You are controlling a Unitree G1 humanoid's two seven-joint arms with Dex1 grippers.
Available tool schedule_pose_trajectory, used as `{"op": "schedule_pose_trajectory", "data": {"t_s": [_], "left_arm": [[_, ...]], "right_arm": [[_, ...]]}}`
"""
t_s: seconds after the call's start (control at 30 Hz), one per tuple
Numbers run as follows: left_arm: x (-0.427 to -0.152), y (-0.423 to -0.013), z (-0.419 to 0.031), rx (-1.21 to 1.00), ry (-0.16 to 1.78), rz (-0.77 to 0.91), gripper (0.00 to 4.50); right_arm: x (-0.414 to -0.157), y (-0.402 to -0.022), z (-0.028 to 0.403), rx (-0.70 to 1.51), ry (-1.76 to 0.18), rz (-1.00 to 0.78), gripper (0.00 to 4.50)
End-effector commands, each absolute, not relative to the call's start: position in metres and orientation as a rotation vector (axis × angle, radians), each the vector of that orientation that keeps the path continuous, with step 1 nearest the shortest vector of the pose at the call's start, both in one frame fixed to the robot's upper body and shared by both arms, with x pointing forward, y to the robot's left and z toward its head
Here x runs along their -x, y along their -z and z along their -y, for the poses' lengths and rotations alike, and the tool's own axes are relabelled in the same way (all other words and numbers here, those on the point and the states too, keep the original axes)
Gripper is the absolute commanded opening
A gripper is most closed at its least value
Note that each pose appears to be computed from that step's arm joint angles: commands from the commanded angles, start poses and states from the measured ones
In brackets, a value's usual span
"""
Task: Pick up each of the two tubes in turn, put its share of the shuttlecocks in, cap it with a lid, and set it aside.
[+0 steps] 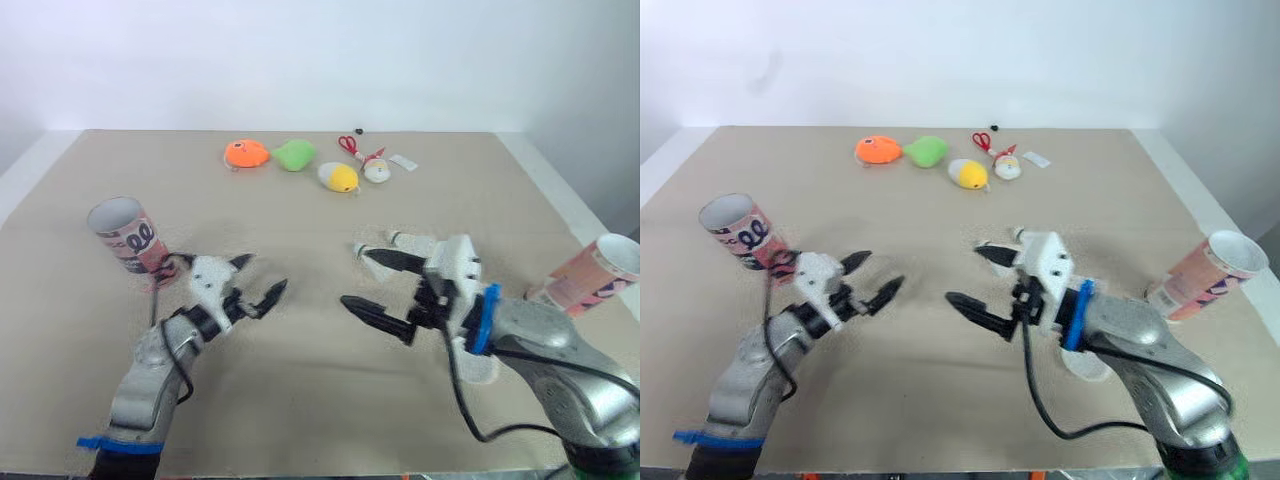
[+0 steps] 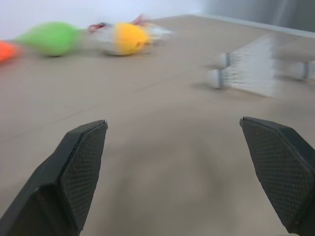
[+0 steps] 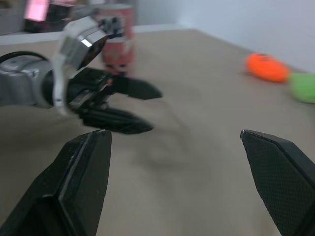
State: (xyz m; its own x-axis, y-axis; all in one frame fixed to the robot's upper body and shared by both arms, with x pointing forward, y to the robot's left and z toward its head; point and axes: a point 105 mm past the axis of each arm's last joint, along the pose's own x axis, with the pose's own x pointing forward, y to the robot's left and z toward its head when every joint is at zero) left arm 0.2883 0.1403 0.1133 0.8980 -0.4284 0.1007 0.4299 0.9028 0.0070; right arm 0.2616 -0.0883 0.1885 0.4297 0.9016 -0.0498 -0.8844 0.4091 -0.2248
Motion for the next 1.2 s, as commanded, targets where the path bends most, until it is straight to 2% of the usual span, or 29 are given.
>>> {"op": "schedule_pose_trajectory", "data": {"t_s": [0.03, 0.13, 0.37, 0.57, 0.7, 1.0, 1.2], "left_arm": [[-0.278, -0.122, -0.169, 0.002, 0.192, 0.164, 4.50], [-0.271, -0.115, -0.195, 0.060, -0.023, 0.149, 4.50], [-0.260, -0.102, -0.245, 0.062, -0.327, 0.113, 4.50], [-0.272, -0.091, -0.262, 0.062, -0.303, 0.070, 4.50], [-0.290, -0.088, -0.261, 0.063, -0.222, 0.048, 4.50], [-0.330, -0.098, -0.265, 0.048, -0.161, 0.046, 4.50], [-0.345, -0.106, -0.271, 0.042, -0.163, 0.055, 4.50]], "right_arm": [[-0.262, -0.191, 0.073, 0.263, -1.242, 0.127, 4.48], [-0.265, -0.187, 0.060, 0.278, -1.319, 0.130, 4.48], [-0.281, -0.186, 0.036, 0.251, -1.377, 0.173, 4.48], [-0.282, -0.191, 0.024, 0.207, -1.421, 0.188, 4.48], [-0.282, -0.191, 0.020, 0.195, -1.423, 0.190, 4.48], [-0.282, -0.191, 0.019, 0.168, -1.390, 0.195, 4.48], [-0.285, -0.193, 0.022, 0.144, -1.345, 0.195, 4.48]]}}
